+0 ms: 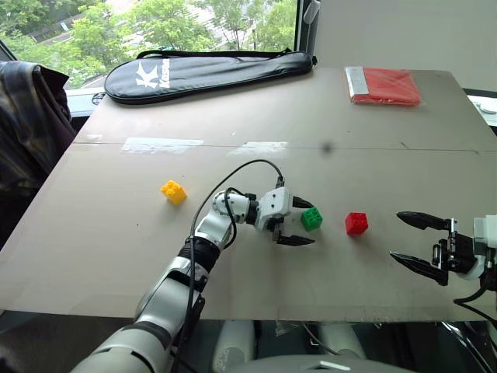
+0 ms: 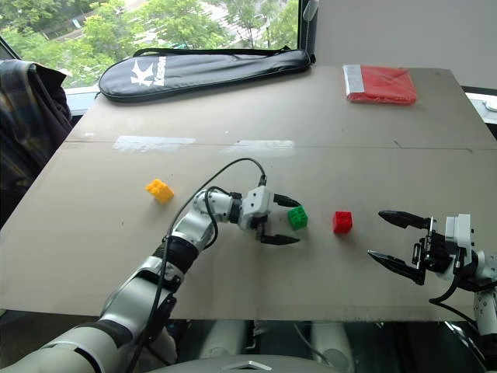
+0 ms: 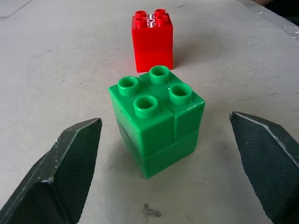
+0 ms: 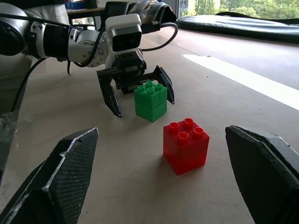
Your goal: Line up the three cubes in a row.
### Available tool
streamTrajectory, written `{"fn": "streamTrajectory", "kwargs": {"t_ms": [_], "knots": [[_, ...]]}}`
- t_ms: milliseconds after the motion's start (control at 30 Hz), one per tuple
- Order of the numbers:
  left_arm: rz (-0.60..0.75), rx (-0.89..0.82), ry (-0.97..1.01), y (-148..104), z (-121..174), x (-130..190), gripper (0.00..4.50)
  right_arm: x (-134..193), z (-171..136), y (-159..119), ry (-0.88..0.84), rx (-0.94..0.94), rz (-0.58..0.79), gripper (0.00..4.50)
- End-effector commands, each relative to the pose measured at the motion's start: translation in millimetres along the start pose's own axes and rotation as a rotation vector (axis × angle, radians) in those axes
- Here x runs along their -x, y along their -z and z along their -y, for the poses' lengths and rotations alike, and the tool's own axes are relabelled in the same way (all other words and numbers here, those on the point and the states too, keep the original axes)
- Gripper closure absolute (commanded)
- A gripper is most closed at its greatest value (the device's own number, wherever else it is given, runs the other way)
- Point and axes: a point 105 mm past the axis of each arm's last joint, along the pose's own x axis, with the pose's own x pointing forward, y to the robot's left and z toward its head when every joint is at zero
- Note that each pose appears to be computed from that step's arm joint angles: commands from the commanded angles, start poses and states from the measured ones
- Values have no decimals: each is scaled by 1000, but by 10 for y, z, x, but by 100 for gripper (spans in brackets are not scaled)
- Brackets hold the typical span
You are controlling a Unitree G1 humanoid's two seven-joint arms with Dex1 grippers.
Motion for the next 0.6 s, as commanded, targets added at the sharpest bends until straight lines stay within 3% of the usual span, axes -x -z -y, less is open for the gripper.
{"fn": "streamTrajectory", "kwargs": {"t_ms": [33,367,600], "knots": [[-14,-16,-87,-48,-128,27,3,8,24,-96,13,47,16,0],[45,196,-228,-243,129,13,3,-3,3,-94,25,48,19,0],[-43,210,-373,-174,126,-92,3,-19,31,-117,30,62,21,0]]}}
